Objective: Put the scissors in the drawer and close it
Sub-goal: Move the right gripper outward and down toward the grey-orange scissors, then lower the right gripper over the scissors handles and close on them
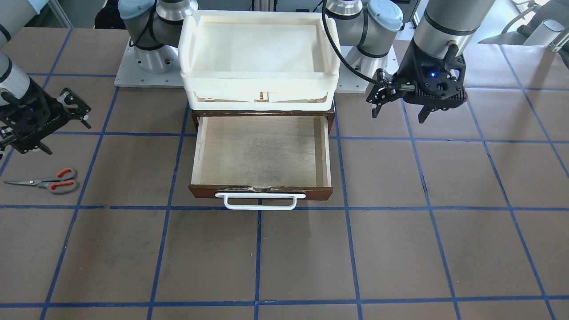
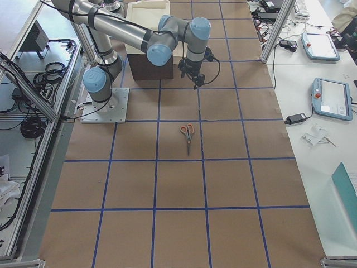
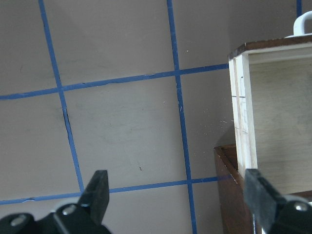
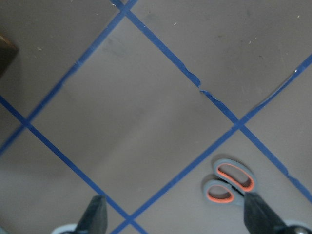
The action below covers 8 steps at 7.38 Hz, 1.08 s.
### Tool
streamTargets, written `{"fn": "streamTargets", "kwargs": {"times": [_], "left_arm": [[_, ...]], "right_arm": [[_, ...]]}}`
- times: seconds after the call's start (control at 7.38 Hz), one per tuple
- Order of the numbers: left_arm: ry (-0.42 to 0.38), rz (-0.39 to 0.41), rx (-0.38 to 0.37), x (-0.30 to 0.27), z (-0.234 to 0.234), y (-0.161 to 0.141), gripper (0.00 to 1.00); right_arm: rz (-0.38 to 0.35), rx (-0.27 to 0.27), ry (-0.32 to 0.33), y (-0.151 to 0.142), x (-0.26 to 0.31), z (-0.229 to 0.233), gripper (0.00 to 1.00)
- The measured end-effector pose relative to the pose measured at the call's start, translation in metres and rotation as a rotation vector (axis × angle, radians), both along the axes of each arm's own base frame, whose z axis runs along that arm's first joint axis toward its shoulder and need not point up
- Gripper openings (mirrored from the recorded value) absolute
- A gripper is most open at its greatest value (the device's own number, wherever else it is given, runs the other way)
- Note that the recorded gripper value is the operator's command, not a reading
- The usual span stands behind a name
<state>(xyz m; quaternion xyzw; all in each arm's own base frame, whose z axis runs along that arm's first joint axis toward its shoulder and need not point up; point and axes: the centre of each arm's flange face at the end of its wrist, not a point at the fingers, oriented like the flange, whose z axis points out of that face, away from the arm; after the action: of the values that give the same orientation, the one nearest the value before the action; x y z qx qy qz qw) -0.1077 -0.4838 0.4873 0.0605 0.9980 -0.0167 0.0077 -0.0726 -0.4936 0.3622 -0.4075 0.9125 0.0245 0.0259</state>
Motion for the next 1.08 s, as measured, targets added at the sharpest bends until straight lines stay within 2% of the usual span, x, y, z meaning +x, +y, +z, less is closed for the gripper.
{"fn": "streamTargets", "kwargs": {"times": [0.41,0.54,0.68,0.81,1.08], "left_arm": [[-0.002,0.001,-0.001,0.001,0.001,0.0,1.0],[-0.002,0.001,-0.001,0.001,0.001,0.0,1.0],[-0.002,0.001,-0.001,0.001,0.001,0.0,1.0],[-0.003,0.001,-0.001,0.001,0.001,0.0,1.0],[-0.002,0.001,-0.001,0.001,0.001,0.0,1.0]], "right_arm": [[0.411,-0.052,-0.026,0.01,-0.1,-0.091,1.0],[0.55,-0.083,-0.042,0.016,-0.124,-0.112,1.0],[0.669,-0.122,-0.028,0.021,-0.138,-0.125,1.0],[0.762,-0.153,-0.003,0.024,-0.145,-0.138,1.0],[0.851,-0.179,0.025,0.022,-0.153,-0.168,0.98]]}}
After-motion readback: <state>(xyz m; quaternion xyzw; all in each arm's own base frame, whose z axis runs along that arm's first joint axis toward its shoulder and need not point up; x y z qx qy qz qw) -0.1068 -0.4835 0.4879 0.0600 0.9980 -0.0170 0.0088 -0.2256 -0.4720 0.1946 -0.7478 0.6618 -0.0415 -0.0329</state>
